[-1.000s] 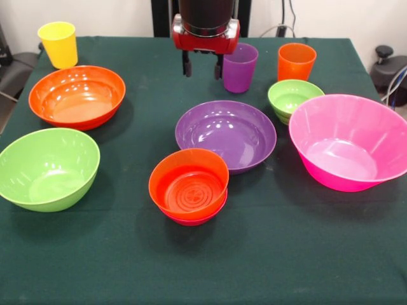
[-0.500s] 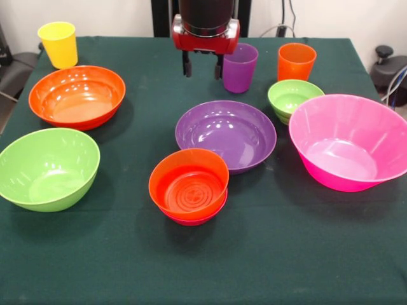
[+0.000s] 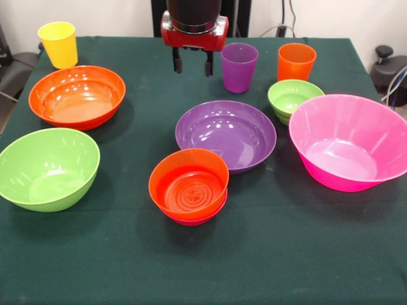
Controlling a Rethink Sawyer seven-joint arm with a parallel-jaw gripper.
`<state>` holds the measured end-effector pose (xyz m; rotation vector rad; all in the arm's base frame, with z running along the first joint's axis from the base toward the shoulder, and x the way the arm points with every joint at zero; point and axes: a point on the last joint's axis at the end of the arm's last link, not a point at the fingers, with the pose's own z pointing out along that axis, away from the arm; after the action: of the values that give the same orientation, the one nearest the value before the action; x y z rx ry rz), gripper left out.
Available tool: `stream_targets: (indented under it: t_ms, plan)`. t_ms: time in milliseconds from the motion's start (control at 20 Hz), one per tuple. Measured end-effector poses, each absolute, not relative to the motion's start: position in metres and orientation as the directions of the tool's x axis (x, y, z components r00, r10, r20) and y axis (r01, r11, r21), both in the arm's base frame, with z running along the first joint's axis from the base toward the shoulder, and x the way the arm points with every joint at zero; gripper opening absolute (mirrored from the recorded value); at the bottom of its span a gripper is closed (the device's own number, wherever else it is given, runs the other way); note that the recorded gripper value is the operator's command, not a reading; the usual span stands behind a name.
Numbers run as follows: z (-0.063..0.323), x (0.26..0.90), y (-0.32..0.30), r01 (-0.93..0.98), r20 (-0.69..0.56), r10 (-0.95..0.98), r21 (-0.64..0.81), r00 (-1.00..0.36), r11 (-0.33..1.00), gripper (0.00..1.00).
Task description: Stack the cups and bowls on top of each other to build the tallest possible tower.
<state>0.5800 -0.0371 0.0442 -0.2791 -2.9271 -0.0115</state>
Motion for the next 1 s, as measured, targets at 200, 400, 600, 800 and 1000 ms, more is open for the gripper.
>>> stream_targets:
  t_ms: [200, 400, 600, 800, 1000]
  plan:
    - [0.0440, 0.5794, -0.0380, 0.190, 0.201, 0.188, -0.011, -0.961, 0.982, 1.00]
    - [0.0440, 0.5794, -0.0380, 0.190, 0.201, 0.188, -0.011, -0.961, 0.982, 1.00]
    - [0.0450, 0.5794, -0.0381, 0.189, 0.200, 0.188, -0.011, -0.962, 0.982, 1.00]
    - [0.0457, 0.5788, -0.0380, 0.189, 0.201, 0.187, -0.012, -0.962, 0.982, 1.00]
    - [0.0425, 0.5765, -0.0364, 0.188, 0.212, 0.186, -0.010, -0.959, 0.982, 1.00]
